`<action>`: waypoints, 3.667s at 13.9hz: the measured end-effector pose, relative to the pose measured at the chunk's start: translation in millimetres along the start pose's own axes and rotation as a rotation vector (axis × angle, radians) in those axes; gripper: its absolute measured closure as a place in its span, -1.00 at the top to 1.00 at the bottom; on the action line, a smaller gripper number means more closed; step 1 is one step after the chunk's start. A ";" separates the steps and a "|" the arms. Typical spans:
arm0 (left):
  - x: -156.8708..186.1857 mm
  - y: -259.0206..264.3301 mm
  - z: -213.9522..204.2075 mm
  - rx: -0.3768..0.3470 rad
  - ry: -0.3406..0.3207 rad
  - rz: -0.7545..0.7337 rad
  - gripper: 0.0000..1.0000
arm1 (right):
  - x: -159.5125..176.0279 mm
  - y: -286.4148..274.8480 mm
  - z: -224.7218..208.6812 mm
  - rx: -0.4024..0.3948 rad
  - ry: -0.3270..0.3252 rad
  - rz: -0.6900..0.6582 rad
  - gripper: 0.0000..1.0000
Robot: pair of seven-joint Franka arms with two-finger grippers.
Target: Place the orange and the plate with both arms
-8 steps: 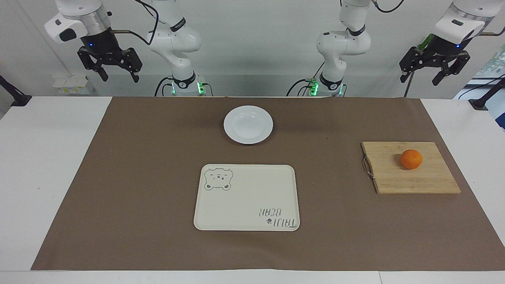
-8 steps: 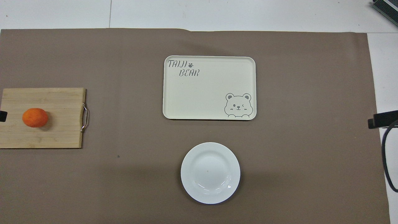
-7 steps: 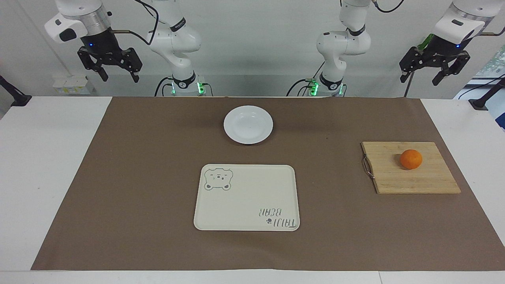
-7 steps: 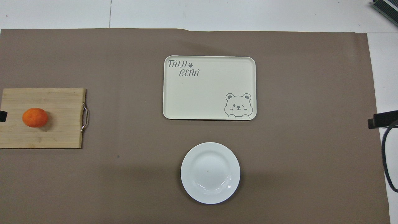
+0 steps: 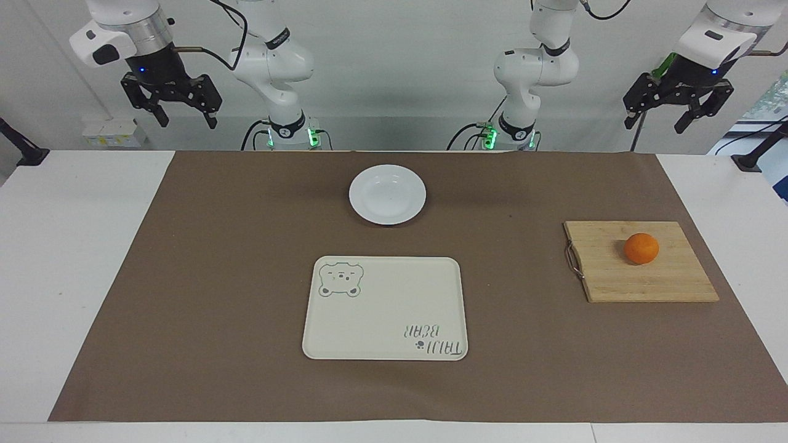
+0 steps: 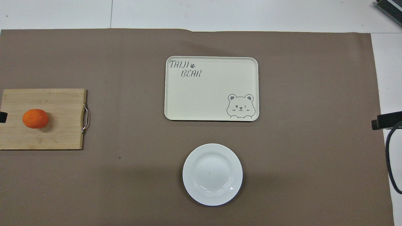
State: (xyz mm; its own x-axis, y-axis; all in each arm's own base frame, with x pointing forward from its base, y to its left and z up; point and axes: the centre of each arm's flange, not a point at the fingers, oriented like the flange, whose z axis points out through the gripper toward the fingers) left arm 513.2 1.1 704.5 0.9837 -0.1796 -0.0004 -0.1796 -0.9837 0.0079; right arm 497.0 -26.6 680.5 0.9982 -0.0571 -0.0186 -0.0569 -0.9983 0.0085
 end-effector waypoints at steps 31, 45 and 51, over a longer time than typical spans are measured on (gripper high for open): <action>1.7 -71.5 21.1 -0.017 0.051 0.011 1.00 | 0.0 0.0 0.0 0.000 0.000 0.000 1.00; 32.3 -155.4 181.4 0.014 0.079 0.092 1.00 | 0.0 0.0 0.0 0.000 0.000 0.000 1.00; 35.6 -159.2 275.2 0.014 0.062 0.087 1.00 | 0.0 0.0 0.0 0.000 0.000 0.000 1.00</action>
State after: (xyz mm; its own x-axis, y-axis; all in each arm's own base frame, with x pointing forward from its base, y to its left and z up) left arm 576.3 149.2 428.0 0.9626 -0.2638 0.0614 -0.2638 -0.9645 -0.0086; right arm 497.0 -26.6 680.5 0.9982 -0.0571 -0.0186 -0.0569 -0.9983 0.0085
